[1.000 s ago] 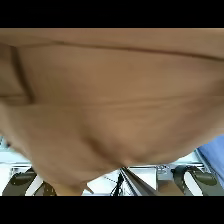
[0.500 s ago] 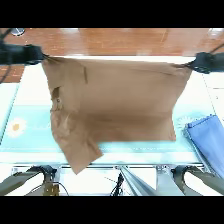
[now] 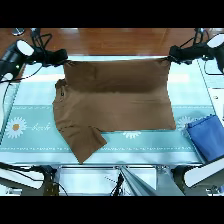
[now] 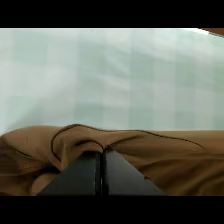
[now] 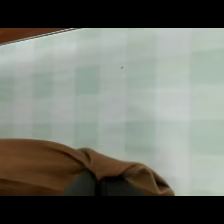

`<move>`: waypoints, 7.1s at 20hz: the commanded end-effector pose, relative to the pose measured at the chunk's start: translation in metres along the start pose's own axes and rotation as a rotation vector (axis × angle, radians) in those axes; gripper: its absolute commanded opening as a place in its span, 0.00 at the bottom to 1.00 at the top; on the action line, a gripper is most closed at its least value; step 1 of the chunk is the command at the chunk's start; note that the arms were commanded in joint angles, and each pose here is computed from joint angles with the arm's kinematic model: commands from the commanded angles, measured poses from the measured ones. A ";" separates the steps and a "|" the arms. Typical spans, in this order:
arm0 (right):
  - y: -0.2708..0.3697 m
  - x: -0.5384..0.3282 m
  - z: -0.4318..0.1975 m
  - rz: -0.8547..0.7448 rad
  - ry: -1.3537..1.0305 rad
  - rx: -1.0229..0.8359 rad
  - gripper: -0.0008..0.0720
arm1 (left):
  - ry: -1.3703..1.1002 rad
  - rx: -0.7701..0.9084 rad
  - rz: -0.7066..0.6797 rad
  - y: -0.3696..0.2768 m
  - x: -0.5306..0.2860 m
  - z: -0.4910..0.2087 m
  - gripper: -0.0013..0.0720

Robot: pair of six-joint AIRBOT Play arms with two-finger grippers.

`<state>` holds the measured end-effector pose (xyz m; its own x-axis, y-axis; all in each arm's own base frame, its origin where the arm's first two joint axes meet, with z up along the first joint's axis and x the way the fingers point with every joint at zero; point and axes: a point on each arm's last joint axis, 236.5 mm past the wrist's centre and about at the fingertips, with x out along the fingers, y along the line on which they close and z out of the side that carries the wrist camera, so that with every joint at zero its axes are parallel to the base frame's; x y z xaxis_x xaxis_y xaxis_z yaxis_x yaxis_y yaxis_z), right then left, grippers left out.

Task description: Fold the shirts.

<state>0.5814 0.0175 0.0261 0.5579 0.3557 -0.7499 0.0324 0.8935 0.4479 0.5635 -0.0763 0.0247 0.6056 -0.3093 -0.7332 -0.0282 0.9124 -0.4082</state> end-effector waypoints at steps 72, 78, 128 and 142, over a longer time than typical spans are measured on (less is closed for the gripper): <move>-0.055 -0.069 -0.301 0.009 0.464 0.424 0.11 | 0.537 -0.415 -0.303 0.016 -0.108 -0.345 0.04; -0.047 -0.086 -0.229 0.028 0.365 0.277 0.04 | 0.413 -0.283 -0.368 -0.003 -0.118 -0.255 0.04; 0.015 -0.171 -0.189 0.032 0.303 -0.032 0.04 | 0.326 0.199 -0.364 -0.173 -0.065 -0.239 0.04; 0.061 -0.241 -0.209 0.027 0.078 -0.014 0.04 | 0.731 0.376 -0.598 -0.381 0.013 -0.427 0.04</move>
<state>0.2731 0.0429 0.1265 0.4635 0.3999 -0.7907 -0.0019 0.8928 0.4504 0.2791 -0.5160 -0.0473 -0.1109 -0.7219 -0.6830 0.4655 0.5695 -0.6775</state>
